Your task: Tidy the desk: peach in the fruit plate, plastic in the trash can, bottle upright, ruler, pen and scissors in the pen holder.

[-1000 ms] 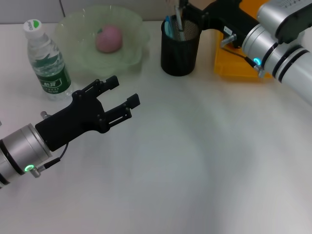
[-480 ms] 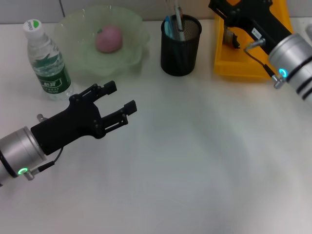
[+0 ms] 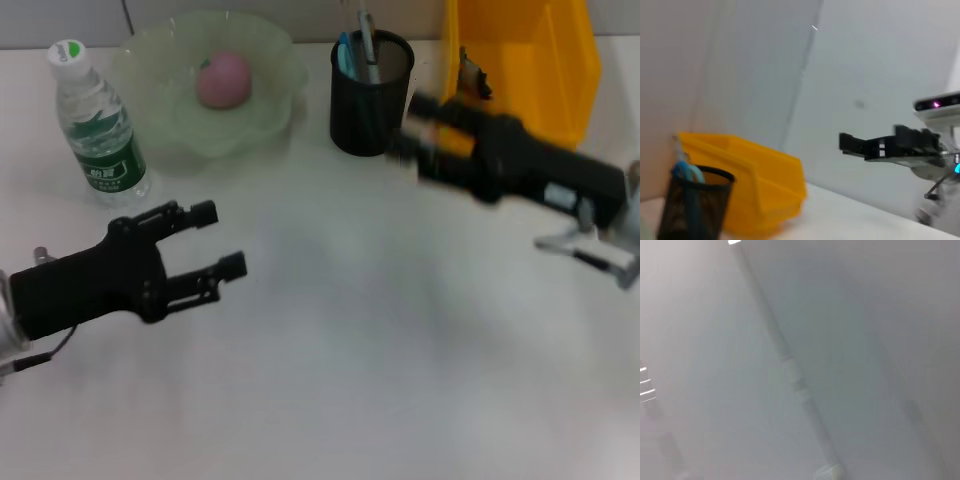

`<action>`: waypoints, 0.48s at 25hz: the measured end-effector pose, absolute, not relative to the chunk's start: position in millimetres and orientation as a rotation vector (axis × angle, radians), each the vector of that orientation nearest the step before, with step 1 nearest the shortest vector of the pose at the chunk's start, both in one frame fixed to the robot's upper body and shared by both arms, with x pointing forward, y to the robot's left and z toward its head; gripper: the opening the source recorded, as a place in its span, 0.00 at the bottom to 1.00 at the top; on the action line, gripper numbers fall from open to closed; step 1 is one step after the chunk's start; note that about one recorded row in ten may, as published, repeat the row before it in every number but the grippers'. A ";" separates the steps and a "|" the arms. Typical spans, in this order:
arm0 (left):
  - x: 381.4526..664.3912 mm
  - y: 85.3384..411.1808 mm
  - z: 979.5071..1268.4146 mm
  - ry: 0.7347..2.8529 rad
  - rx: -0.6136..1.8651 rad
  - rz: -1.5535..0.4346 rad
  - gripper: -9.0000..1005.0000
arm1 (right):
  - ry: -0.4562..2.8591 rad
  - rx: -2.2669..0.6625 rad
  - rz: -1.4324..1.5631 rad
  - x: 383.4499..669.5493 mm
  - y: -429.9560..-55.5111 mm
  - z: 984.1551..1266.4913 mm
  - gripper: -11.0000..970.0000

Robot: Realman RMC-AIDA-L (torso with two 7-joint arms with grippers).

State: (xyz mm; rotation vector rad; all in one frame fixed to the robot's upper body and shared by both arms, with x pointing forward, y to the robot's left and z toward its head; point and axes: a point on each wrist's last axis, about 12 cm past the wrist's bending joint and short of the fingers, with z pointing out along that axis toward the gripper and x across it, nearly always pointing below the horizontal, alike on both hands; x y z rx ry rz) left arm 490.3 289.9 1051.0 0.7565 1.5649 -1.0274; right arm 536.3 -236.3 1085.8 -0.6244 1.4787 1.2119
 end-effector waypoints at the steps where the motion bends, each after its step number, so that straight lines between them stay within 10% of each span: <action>1: 489.9 295.3 1055.2 1.575 0.794 -1.054 0.79 | 1.487 -0.657 1.242 531.1 -237.5 1085.0 0.82; 12: 489.4 298.4 1063.4 1.654 1.027 -1.159 0.80 | 1.632 -0.940 1.286 495.4 -235.5 1053.7 0.83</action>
